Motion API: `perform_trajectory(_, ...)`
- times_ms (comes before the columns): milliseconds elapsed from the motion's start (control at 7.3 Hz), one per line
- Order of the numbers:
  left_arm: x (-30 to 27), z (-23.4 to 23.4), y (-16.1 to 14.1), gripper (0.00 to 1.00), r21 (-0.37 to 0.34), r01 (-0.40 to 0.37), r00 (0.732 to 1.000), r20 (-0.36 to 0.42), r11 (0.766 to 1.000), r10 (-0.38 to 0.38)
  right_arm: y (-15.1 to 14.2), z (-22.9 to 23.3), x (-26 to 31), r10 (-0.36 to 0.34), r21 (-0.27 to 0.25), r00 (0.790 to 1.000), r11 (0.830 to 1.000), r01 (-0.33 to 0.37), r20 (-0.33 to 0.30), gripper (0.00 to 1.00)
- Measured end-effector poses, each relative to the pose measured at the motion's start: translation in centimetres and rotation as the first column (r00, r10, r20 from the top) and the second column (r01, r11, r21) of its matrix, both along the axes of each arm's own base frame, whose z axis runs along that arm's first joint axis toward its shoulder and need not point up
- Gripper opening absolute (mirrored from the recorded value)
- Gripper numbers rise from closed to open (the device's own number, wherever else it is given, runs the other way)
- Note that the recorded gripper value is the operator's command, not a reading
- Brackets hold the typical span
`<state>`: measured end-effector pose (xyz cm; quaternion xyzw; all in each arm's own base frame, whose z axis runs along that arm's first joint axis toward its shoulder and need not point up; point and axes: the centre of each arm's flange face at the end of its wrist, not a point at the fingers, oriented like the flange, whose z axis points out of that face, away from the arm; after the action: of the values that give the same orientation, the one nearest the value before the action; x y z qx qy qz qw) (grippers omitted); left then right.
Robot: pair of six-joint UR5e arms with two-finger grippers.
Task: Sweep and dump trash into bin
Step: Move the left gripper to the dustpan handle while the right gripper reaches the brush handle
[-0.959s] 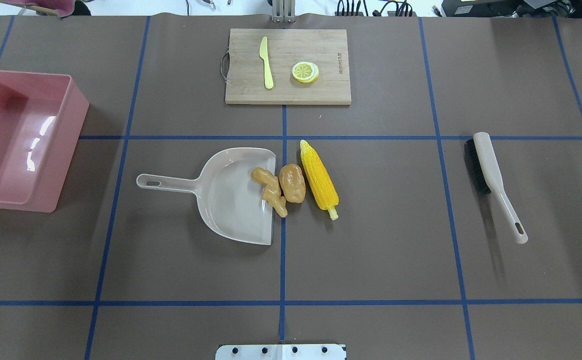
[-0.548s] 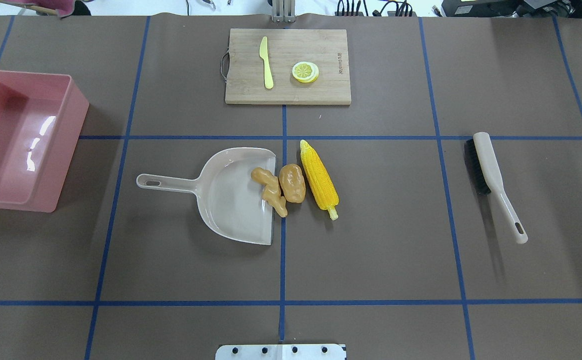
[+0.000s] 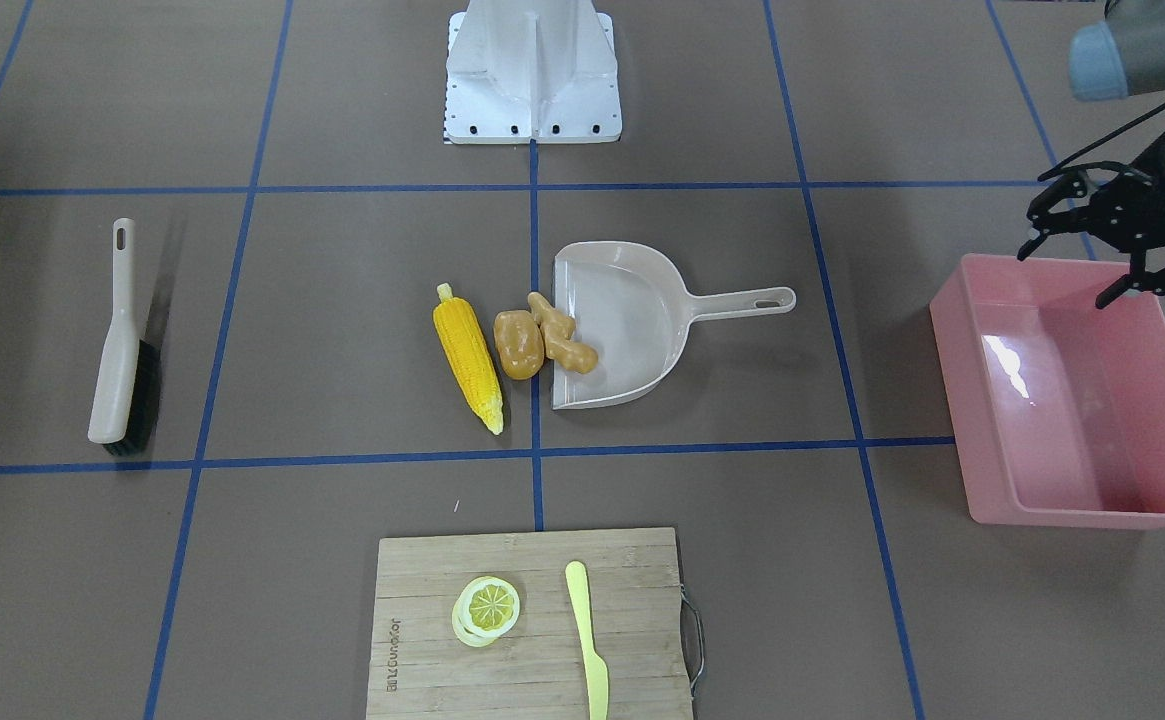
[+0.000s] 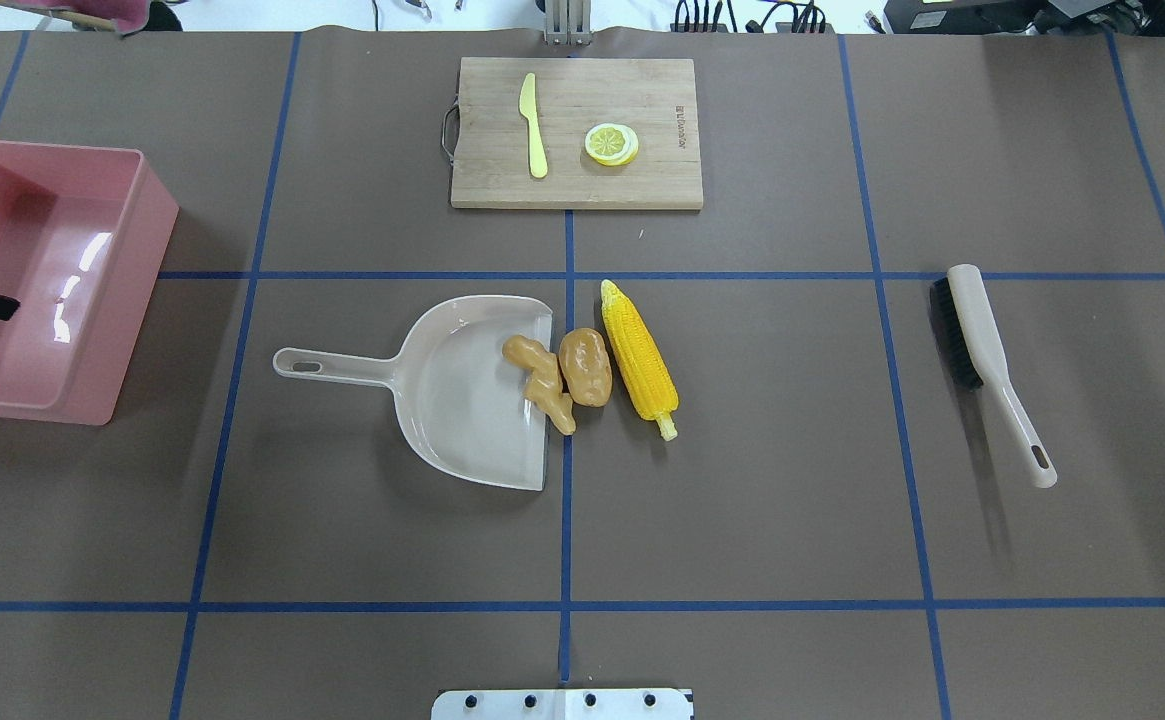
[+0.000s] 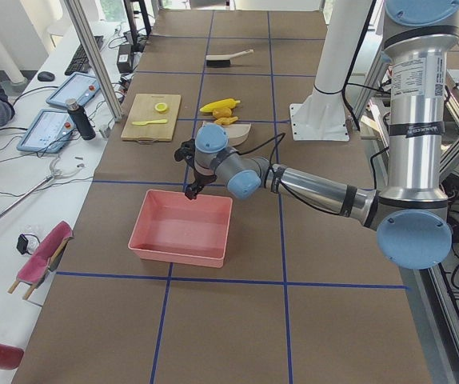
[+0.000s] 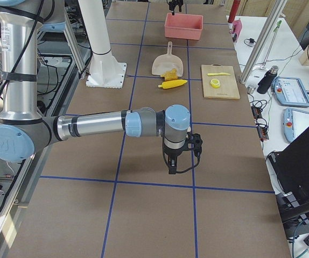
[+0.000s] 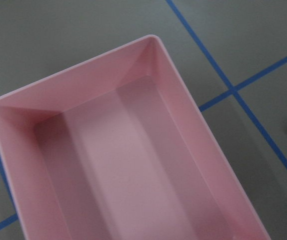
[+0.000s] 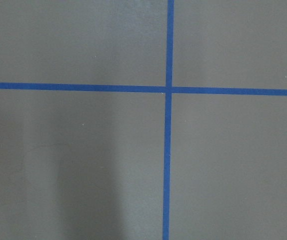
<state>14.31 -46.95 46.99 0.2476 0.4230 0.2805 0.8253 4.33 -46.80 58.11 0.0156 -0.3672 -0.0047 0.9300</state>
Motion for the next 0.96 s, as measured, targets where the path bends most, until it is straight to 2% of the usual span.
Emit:
perform_trajectory(137,1.9,-2.1,0.1,0.99,0.093,-0.060,0.998,0.006,0.994,0.060,-0.6,-1.6,-1.3,0.013,-0.005,1.000,1.000,-0.013,0.019,1.00)
perform_trajectory(274,4.0,-4.1,0.5,0.99,0.210,-0.145,0.989,0.038,0.967,0.140,-1.1,-3.6,-3.6,0.018,-0.017,0.999,1.000,-0.018,0.036,1.00)
perform_trajectory(411,7.1,-5.9,0.6,0.99,0.304,-0.246,0.969,0.087,0.920,0.231,-1.3,-6.1,-6.8,0.007,-0.019,0.999,1.000,-0.007,0.046,1.00)
perform_trajectory(548,10.4,-8.4,0.2,0.99,0.371,-0.311,0.950,0.142,0.875,0.278,-1.0,-8.2,-10.0,-0.018,-0.011,0.998,1.000,0.019,0.058,1.00)
perform_trajectory(685,12.9,-10.9,-0.3,0.99,0.411,-0.335,0.941,0.183,0.848,0.284,-0.5,-9.4,-13.1,-0.061,0.012,0.996,0.998,0.061,0.067,1.00)
perform_trajectory(822,15.3,-13.0,-0.5,0.99,0.428,-0.356,0.933,0.208,0.831,0.293,0.2,-10.0,-16.0,-0.106,0.043,0.992,0.994,0.103,0.072,1.00)
perform_trajectory(959,17.3,-14.4,-0.6,0.99,0.436,-0.372,0.927,0.225,0.820,0.301,1.1,-10.3,-18.7,-0.122,0.058,0.989,0.991,0.117,0.082,1.00)
